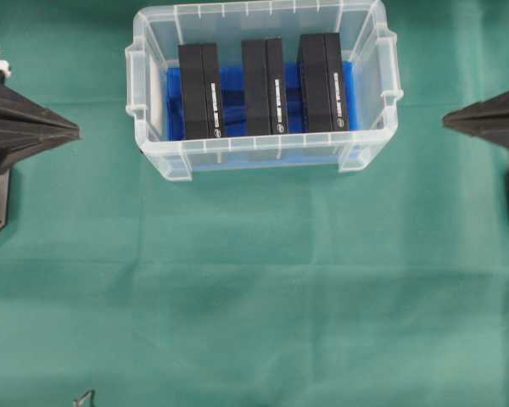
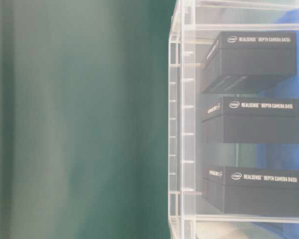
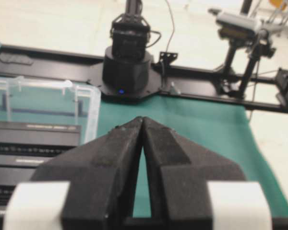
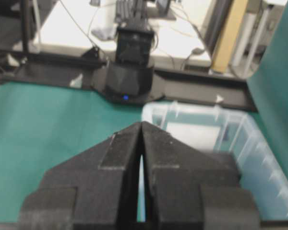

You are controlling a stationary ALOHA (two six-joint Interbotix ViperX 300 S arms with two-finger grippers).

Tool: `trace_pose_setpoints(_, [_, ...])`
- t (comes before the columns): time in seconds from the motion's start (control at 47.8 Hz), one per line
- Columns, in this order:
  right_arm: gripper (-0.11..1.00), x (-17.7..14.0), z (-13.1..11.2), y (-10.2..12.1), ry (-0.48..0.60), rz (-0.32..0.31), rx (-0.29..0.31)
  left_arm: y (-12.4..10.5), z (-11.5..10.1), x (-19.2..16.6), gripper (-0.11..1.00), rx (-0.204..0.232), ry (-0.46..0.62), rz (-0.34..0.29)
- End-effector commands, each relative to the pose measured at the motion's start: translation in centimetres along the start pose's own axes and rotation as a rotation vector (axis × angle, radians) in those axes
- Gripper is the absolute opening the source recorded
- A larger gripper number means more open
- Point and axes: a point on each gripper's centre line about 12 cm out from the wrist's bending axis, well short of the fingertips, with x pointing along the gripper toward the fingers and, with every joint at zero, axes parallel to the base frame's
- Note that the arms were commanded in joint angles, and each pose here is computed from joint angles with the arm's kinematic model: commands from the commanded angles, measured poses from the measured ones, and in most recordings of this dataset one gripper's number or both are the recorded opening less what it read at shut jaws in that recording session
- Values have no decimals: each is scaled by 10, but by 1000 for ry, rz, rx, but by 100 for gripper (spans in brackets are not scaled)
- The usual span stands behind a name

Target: Take the box out of the case with both arms.

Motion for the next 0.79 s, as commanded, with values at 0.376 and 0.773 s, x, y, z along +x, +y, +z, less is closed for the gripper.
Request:
trace_pose_setpoints(0.376, [2,8,108,2,5,1,3,-10,113,12,2,27,72,51])
trace_pose_setpoints(0.773, [2,6,96,2,169,-9,84,-10,112,14,2,27,153,64])
